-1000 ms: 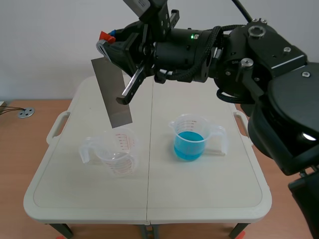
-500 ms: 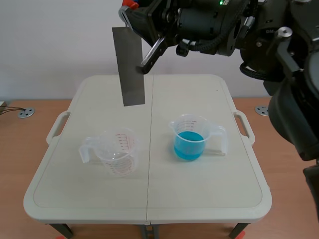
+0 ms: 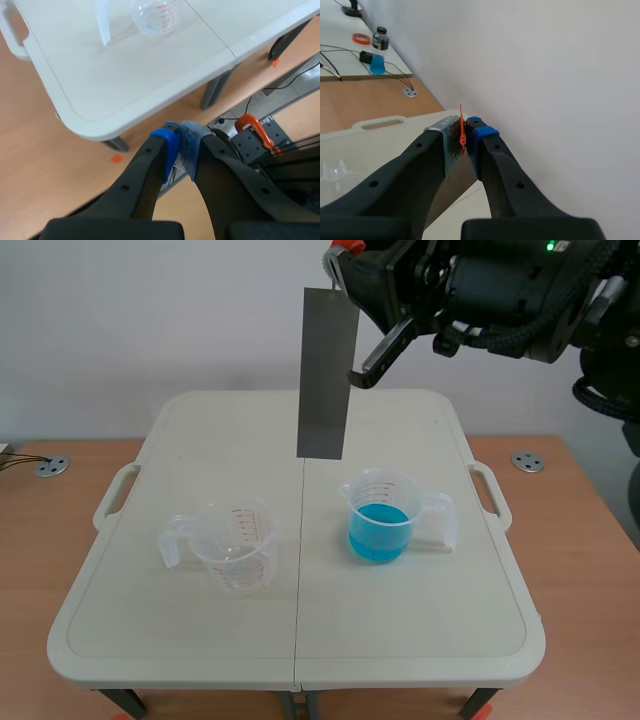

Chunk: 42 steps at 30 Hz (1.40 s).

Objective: Hold the metal plate by the orange handle, dip it into the blue solution, take it out and point at it, then put the plate back in the beaker on the left.
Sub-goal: 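Move the plate over the blue solution, then point at the plate with the left hand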

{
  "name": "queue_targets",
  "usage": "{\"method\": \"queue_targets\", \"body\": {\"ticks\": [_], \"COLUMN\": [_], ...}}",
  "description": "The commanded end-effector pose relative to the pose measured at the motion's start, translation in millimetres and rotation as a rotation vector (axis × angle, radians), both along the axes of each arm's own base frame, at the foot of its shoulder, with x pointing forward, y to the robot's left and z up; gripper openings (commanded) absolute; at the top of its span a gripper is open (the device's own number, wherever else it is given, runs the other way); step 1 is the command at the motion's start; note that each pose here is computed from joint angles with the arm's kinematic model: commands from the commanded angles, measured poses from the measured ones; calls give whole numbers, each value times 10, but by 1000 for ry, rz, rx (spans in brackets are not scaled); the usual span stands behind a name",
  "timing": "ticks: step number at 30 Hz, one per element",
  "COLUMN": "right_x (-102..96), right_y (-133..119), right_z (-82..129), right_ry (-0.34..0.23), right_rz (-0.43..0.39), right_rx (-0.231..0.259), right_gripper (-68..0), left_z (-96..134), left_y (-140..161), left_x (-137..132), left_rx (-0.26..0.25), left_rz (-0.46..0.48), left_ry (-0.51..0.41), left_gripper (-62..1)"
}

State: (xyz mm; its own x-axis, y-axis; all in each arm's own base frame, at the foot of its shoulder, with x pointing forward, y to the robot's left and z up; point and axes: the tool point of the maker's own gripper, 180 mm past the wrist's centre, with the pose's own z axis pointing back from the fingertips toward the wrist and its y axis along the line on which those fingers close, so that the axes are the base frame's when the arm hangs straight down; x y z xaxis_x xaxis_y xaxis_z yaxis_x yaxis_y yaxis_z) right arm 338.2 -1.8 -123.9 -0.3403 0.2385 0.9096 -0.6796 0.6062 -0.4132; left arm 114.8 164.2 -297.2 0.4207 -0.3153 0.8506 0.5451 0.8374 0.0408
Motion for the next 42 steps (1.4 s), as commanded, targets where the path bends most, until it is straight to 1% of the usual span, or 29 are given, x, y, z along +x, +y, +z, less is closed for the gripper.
{"method": "queue_targets", "body": {"ticks": [1,10,16,24,31,35,39,42], "right_x": [-37,6,34,39,46,45,45,45], "right_y": [-27,-278,-360,-363,-369,-367,-367,-367], "right_z": [187,126,121,107,89,91,91,91], "right_ry": [-52,-32,-28,-23,-16,-16,-16,-16], "right_rz": [6,-75,-102,-105,-110,-109,-109,-109], "right_rx": [25,20,17,11,4,5,5,5], "right_gripper": [-662,-662,-662,-662,-662,-662,-662,-662], "left_z": [99,319,439,625,776,777,684,590], "left_y": [-62,-53,-113,-380,-697,-895,-1043,-1157], "left_x": [105,607,909,1277,1522,1636,1809,1925], "left_rx": [-24,-3,26,25,12,0,-26,-24], "left_rz": [-17,-25,-73,-147,-215,-253,-253,-260], "left_ry": [-44,-197,-257,-340,-391,-393,-375,-370], "left_gripper": [-594,-594,-594,-594,-594,-594,-594,-594]}}
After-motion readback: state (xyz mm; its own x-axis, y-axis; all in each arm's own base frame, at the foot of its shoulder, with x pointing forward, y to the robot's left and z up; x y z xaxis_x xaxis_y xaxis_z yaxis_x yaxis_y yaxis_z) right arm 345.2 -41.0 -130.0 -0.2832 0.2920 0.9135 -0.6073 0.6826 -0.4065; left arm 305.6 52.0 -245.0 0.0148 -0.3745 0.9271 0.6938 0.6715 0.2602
